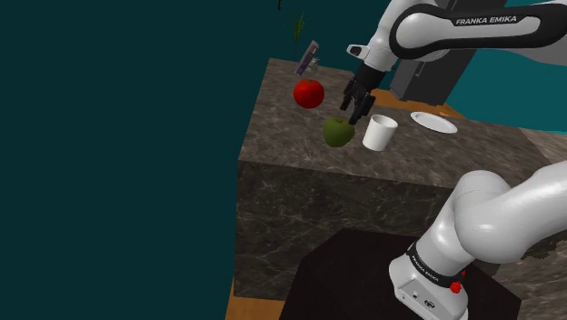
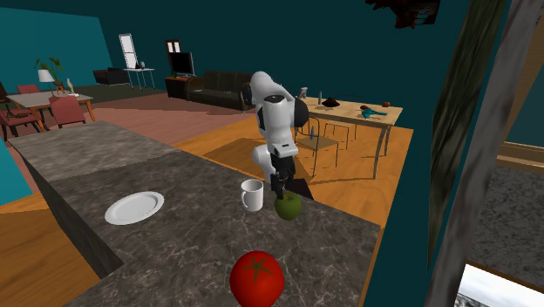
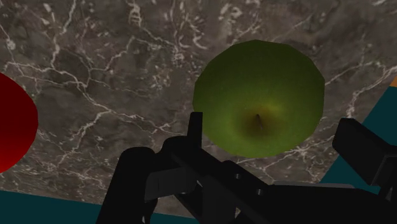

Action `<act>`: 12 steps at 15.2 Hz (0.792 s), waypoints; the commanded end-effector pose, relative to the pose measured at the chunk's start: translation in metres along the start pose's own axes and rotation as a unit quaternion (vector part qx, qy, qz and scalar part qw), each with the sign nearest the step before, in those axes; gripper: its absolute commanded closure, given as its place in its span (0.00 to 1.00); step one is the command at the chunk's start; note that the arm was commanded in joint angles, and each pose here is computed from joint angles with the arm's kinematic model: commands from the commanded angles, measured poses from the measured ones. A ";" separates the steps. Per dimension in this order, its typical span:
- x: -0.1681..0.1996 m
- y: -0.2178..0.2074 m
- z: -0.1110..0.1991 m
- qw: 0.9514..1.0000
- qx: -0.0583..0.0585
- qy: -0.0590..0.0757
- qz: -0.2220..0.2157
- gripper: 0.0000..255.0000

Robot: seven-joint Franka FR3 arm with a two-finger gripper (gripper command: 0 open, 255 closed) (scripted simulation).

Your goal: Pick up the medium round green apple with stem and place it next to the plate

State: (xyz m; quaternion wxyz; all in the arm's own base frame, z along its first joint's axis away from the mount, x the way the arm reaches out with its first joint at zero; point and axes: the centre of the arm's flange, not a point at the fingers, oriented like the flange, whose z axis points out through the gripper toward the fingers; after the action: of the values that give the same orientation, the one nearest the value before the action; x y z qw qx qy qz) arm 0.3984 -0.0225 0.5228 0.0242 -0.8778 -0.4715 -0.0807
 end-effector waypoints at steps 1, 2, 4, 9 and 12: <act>0.000 -0.001 0.002 1.000 0.000 0.000 0.000 0.00; 0.000 -0.001 0.002 1.000 0.000 0.000 0.000 0.00; 0.000 -0.001 0.002 1.000 0.000 0.000 0.000 0.00; 0.000 -0.001 0.002 1.000 0.000 0.000 0.000 1.00; 0.000 -0.001 0.002 1.000 0.000 0.000 0.000 1.00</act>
State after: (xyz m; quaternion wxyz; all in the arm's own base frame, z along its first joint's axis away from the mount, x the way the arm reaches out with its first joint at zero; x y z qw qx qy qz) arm 0.3981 -0.0220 0.5208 0.0241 -0.8778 -0.4716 -0.0809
